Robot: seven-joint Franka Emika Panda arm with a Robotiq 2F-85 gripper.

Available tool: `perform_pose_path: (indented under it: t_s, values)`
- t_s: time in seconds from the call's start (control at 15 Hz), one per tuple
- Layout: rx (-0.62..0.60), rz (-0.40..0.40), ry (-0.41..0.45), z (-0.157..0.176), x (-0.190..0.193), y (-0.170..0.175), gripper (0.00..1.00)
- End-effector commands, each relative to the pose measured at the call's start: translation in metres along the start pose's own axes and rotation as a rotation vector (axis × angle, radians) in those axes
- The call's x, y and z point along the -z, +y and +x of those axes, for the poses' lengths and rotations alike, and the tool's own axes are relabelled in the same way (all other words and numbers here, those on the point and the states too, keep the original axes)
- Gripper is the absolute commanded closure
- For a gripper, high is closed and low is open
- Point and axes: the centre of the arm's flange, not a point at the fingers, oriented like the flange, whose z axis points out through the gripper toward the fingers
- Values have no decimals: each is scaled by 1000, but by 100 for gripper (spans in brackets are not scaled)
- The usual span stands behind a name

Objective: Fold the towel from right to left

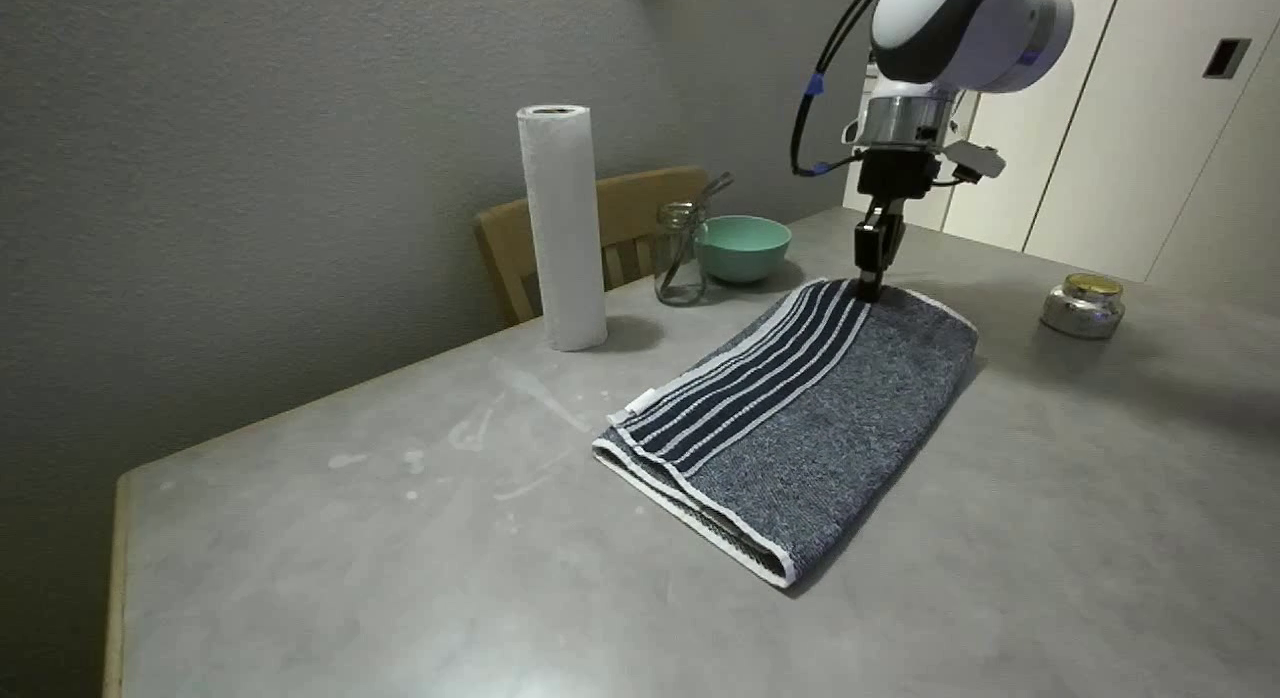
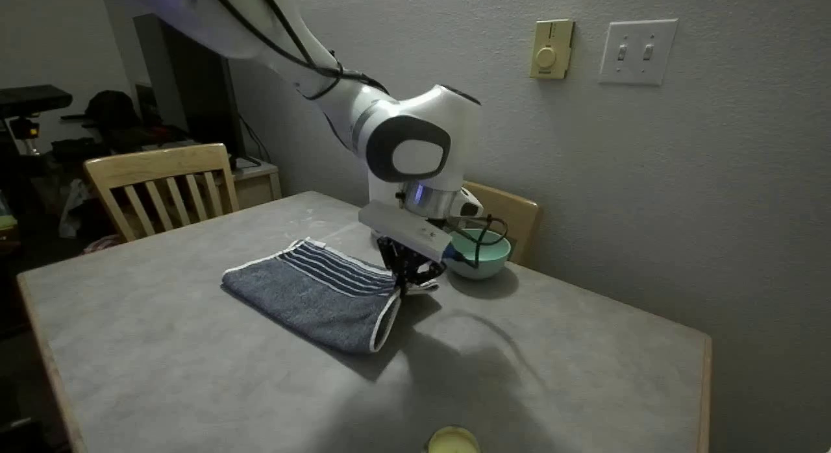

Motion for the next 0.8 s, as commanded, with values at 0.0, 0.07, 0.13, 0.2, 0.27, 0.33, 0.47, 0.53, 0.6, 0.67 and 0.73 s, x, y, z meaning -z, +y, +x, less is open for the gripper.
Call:
perform_pose_path:
  t_s: [0.0,0.07,0.13,0.2,0.27,0.33,0.47,0.53,0.6,0.67,0.73]
  values:
    - [91,-35,17,8,37,-47,98]
    - [129,-29,25,20,43,-62,98]
    - [168,-21,29,29,46,-76,98]
    - [207,-14,31,37,50,-91,98]
    - [245,-4,31,44,52,-106,98]
    - [284,0,29,50,53,-121,98]
    - [355,11,19,59,56,-148,98]
    - [385,16,13,62,57,-159,98]
    - [415,19,6,64,59,-170,98]
    - [441,22,-3,67,60,-180,98]
    - [466,23,-9,68,62,-187,98]
